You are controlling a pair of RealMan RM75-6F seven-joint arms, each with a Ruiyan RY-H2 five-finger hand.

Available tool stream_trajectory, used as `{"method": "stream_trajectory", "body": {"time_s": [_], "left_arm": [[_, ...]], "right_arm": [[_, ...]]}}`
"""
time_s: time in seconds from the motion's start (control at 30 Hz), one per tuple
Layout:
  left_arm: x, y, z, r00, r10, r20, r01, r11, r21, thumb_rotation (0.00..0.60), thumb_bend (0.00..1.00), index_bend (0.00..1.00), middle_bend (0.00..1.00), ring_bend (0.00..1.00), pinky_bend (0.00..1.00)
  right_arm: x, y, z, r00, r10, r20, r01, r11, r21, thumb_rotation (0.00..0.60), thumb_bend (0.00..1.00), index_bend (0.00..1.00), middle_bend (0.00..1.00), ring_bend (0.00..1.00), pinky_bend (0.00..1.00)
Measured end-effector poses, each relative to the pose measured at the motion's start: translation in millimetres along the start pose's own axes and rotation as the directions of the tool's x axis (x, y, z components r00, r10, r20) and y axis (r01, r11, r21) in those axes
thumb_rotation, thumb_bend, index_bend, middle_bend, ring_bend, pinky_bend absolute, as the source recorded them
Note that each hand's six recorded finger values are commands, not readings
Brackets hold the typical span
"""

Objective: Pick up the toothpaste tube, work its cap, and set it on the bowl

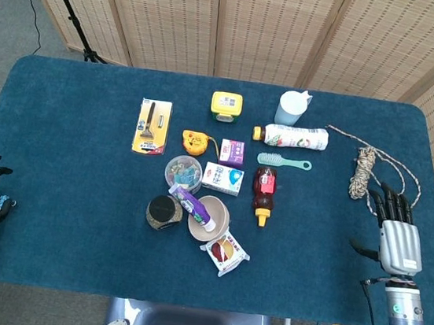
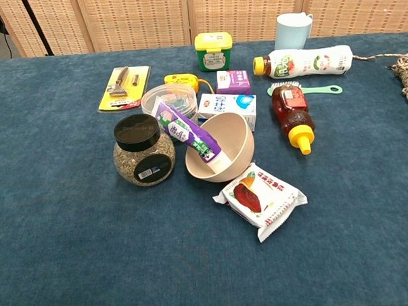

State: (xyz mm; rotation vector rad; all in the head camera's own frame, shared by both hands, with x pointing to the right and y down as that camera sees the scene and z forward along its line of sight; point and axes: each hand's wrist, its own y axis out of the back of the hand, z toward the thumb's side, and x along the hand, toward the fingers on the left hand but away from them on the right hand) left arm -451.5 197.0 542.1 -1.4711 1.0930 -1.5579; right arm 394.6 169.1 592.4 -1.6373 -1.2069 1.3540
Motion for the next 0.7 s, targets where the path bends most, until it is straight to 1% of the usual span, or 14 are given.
{"method": "stream_trajectory", "body": {"time_s": [0.13,0.3,0.4,0.47,0.7], "left_arm": [[-8,-3,-6,1.000,-0.010,-0.010,0.010,0.999,-0.031,0.600,0.35,0.27,0.17,0.19,0.25],[-14,-5,-9,1.000,-0.018,-0.002,0.018,0.999,-0.046,0.600,0.35,0.27,0.17,0.19,0.25],[-13,-4,-7,1.000,-0.020,0.011,0.021,0.999,-0.047,0.600,0.35,0.26,0.17,0.19,0.25],[-12,-1,-5,1.000,-0.010,0.017,0.011,0.999,-0.051,0.600,0.35,0.26,0.17,0.19,0.25],[-12,7,-2,1.000,-0.001,0.018,0.002,0.999,-0.043,0.600,0.35,0.26,0.17,0.19,0.25]], "right_arm": [[14,5,-1,1.000,-0.004,-0.004,0.004,0.999,0.045,0.600,0.00,0.11,0.00,0.00,0.00],[22,9,0,1.000,0.004,-0.010,-0.004,0.999,0.053,0.600,0.00,0.10,0.00,0.00,0.00],[23,11,0,1.000,0.009,-0.011,-0.008,0.999,0.044,0.600,0.00,0.08,0.00,0.00,0.00],[24,13,0,1.000,0.009,-0.011,-0.008,0.999,0.033,0.600,0.00,0.08,0.00,0.00,0.00],[26,12,-3,1.000,0.022,-0.011,-0.022,1.000,0.014,0.600,0.00,0.07,0.00,0.00,0.00]]}}
